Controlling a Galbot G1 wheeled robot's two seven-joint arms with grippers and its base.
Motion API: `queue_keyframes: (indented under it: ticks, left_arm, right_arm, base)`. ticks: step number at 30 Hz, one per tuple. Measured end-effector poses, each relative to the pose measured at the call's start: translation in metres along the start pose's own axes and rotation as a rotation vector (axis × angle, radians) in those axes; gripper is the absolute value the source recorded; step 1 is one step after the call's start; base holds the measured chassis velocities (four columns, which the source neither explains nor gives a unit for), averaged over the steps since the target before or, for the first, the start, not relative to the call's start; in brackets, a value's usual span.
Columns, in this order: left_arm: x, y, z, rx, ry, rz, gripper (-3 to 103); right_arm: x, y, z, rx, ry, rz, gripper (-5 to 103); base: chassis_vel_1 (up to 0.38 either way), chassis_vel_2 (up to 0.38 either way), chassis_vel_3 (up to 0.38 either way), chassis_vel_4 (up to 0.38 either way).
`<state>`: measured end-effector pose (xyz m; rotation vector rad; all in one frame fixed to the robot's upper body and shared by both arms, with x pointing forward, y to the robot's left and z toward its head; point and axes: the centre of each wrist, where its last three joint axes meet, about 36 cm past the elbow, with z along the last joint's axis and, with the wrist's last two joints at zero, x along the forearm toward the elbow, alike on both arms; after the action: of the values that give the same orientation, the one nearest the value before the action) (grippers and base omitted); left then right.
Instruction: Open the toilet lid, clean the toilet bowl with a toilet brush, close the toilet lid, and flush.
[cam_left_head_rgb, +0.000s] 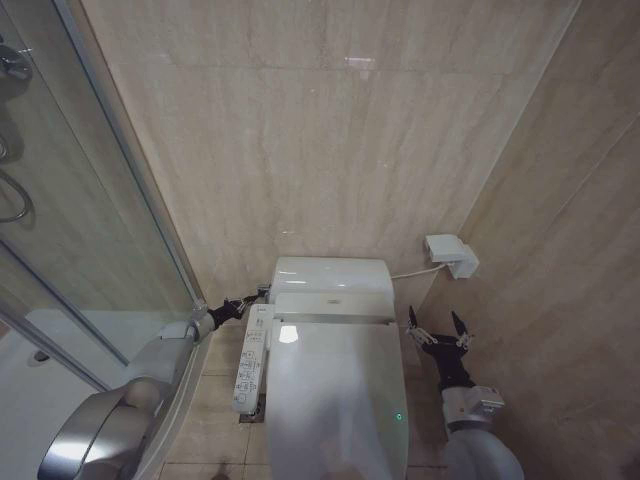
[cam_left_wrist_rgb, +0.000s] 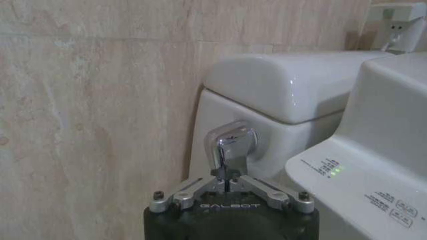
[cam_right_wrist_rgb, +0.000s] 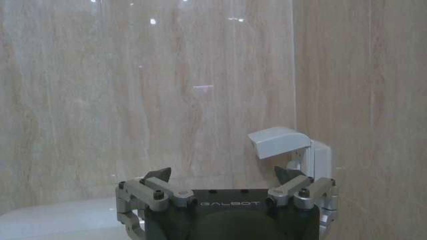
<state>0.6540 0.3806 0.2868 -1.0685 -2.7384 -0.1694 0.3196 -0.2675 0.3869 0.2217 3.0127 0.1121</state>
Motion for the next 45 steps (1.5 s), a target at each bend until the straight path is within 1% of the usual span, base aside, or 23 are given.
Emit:
queue_keyframes:
  ticks: [14,25,26,27,28,30,34,41,45]
  left_arm:
    - [0.000,0.000,-0.001,0.011,0.002,-0.004,0]
    - [0.001,0.000,-0.001,0.041,0.031,-0.001,0]
    - [0.001,0.000,0.000,0.053,0.046,-0.107,0]
    - [0.000,-0.001,-0.001,0.053,0.058,-0.168,0]
    - [0.000,-0.001,-0.001,0.053,0.058,-0.168,0]
    - [0.000,-0.004,0.003,0.060,0.089,-0.197,0]
    - [0.004,-0.007,0.009,0.067,0.097,-0.202,0]
    - [0.010,-0.008,0.013,0.053,0.087,-0.202,0]
    - [0.018,-0.013,0.019,0.039,0.072,-0.216,0]
  right_arm:
    - [0.000,0.000,0.000,0.000,0.000,0.000,100]
    - [0.000,0.000,0.000,0.000,0.000,0.000,100]
    - [0.000,0.000,0.000,0.000,0.000,-0.001,100]
    - [0.000,0.000,0.000,0.000,0.000,0.000,100]
    - [0.000,0.000,0.000,0.000,0.000,0.000,100]
    - [0.000,0.000,0.000,0.000,0.000,0.001,100]
    - [0.000,0.000,0.000,0.000,0.000,0.000,100]
    - [0.000,0.000,0.000,0.000,0.000,0.000,100]
    - [0.000,0.000,0.000,0.000,0.000,0.000,100]
  base:
    - [0.000,0.000,0.000,0.000]
    - [0.000,0.000,0.000,0.000]
    - [0.000,0.000,0.000,0.000]
    - [0.000,0.000,0.000,0.000]
    - [0.000,0.000,0.000,0.000]
    - [-0.127,-0.026,-0.013,-0.153]
    - [-0.108,-0.018,0.030,-0.053]
    - [0.000,0.000,0.000,0.000]
    - [0.000,0.000,0.000,0.000]
